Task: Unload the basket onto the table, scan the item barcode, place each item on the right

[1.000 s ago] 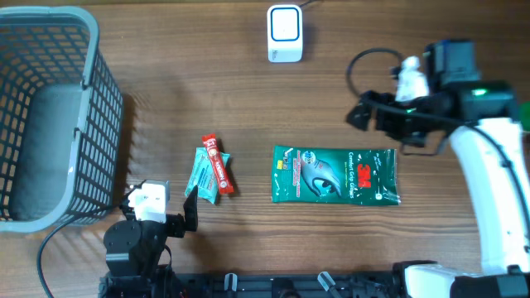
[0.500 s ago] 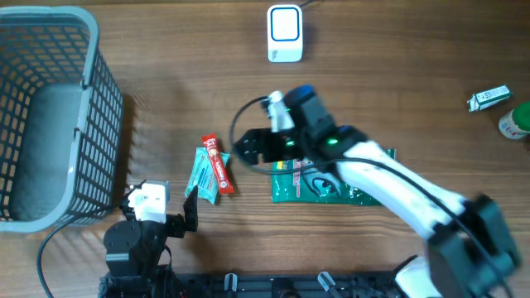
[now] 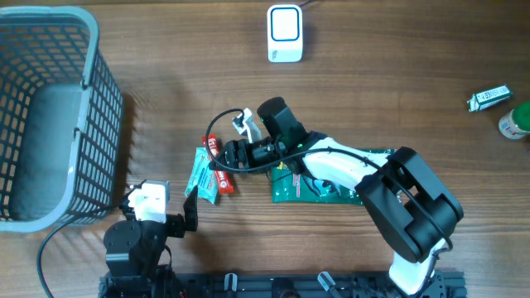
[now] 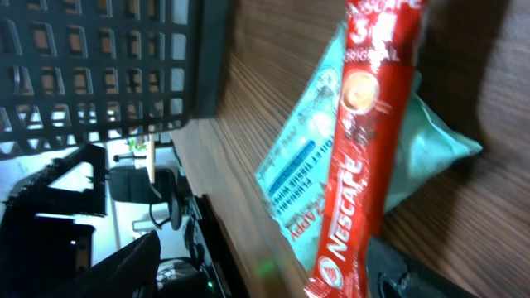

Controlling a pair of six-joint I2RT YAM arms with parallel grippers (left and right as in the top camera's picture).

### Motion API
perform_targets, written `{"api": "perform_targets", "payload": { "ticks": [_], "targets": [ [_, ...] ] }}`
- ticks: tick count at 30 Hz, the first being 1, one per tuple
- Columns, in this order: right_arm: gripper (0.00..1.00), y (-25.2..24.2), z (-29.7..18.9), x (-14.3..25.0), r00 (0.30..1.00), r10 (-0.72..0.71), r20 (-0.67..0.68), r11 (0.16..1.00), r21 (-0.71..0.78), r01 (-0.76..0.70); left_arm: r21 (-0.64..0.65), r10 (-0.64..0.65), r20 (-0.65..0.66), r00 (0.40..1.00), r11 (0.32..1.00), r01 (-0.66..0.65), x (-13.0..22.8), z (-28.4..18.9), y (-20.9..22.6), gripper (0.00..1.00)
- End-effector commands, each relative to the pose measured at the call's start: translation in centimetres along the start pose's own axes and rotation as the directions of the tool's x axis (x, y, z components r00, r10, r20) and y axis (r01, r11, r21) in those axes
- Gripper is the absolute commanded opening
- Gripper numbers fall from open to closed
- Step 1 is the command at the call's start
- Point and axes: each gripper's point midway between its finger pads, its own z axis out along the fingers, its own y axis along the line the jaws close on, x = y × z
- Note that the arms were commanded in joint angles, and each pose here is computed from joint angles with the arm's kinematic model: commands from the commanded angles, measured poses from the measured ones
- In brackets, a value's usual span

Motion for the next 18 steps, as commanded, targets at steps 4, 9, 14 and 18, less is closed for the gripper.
{"api": "perform_targets", "payload": {
  "ticks": [4,9,14,18],
  "targets": [
    [0.79,-0.9,0.3,-1.0,0.999,0.001,0.051,0.999,0.038,-0.003,-0.009,-0.011,-0.002,1.000,1.000,0.011,0.2,0.1,0.2,1.00],
    [0.79,-1.5,1.2,-1.7,0.997,0.002,0.083,0.999,0.040,-0.005,-0.009,-0.011,-0.002,1.000,1.000,0.011,0.2,0.1,0.2,1.00],
    [0.79,-4.0,2.9,-1.3,0.996,0.059,0.064,0.997,0.045,-0.062,-0.009,-0.011,-0.002,1.000,1.000,0.011,0.2,0.1,0.2,1.00],
    [0.76,-3.7,3.5,-1.3,0.998,0.052,0.030,0.999,0.003,-0.052,-0.009,-0.011,-0.002,1.000,1.000,0.011,0.2,0.1,0.2,1.00]
  ]
}}
